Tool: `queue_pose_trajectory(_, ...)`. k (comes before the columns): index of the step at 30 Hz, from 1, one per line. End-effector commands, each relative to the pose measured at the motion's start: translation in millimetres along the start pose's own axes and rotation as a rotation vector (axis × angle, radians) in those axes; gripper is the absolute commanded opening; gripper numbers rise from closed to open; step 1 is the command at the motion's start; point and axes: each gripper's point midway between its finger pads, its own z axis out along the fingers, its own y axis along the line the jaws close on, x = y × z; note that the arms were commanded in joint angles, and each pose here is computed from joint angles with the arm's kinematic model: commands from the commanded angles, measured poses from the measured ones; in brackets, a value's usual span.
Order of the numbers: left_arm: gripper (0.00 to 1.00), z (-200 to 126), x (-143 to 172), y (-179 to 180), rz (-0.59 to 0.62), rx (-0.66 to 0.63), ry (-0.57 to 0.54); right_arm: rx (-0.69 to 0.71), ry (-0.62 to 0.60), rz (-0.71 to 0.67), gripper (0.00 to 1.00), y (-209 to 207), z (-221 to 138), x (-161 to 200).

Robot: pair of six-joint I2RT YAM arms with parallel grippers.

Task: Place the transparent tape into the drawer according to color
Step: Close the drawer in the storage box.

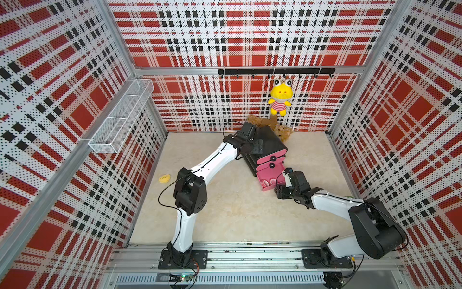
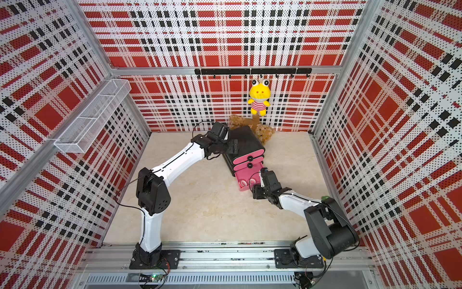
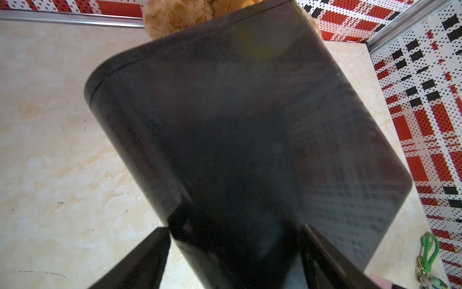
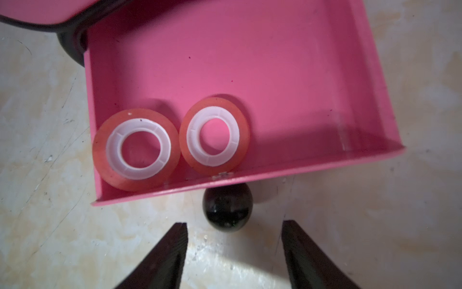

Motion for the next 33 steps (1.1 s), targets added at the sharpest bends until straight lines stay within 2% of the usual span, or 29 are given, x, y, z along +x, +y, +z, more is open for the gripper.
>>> queue_pose_trajectory(1, 0.87, 6, 6, 7, 0.025, -0.017, 0.041, 0.007, -0.076, -0.013, 0.62, 5, 3, -23)
queue_pose_trajectory(12, 0.87, 10, 12, 9, 0.05, -0.016, 0.073, 0.019, -0.127, -0.048, 0.46, 12, 8, -35)
queue_pose_trajectory(25, 0.86, 12, 16, 8, 0.071, -0.012, 0.1, 0.02, -0.188, -0.092, 0.45, 22, 8, -63)
queue_pose_trajectory(33, 0.86, 13, 20, 9, 0.101, -0.008, 0.116, 0.018, -0.166, -0.106, 0.46, 27, 28, -73)
